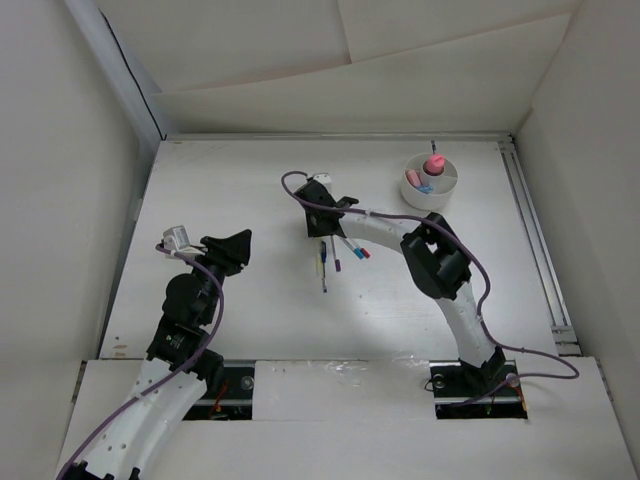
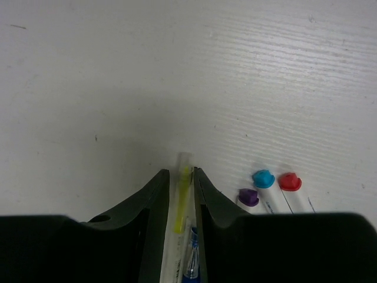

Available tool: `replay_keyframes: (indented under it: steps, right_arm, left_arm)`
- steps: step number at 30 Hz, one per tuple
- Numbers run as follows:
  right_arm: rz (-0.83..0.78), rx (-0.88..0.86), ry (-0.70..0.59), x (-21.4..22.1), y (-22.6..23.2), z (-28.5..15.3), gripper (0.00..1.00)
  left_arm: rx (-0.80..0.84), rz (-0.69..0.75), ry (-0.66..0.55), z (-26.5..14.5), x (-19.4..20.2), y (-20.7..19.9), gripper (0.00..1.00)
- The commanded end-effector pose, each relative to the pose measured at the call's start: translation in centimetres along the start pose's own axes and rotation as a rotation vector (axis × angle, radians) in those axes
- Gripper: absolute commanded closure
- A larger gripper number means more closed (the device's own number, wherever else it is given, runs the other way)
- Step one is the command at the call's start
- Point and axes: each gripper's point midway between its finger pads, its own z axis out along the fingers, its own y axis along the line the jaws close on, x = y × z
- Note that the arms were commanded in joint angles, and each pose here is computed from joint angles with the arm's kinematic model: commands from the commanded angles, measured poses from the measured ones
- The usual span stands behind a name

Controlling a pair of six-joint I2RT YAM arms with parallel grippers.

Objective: Sort the stationery into containers
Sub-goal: Pick up the pen from the center of the board.

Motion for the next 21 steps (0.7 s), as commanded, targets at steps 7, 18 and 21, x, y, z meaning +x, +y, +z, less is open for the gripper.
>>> replay_keyframes:
  steps: [7,18,21]
  right_arm:
    - [0.009,0.026,-0.002,-0.7,-0.1,0.6,0.74]
    - [0.07,-0.117,-0.059,-4.7,1.6,-1.4,1.0]
    - [0.155,-0.256,-0.158,-9.8,2.1,-5.3,1.0]
  left_arm:
    - [0.05,-0.002,-0.033,0.1,-1.0,-1.4,0.6]
    - [0.05,-0.002,-0.033,0.1,-1.0,-1.4,0.6]
    - [0.05,-0.002,-0.033,0.1,-1.0,-1.4,0.6]
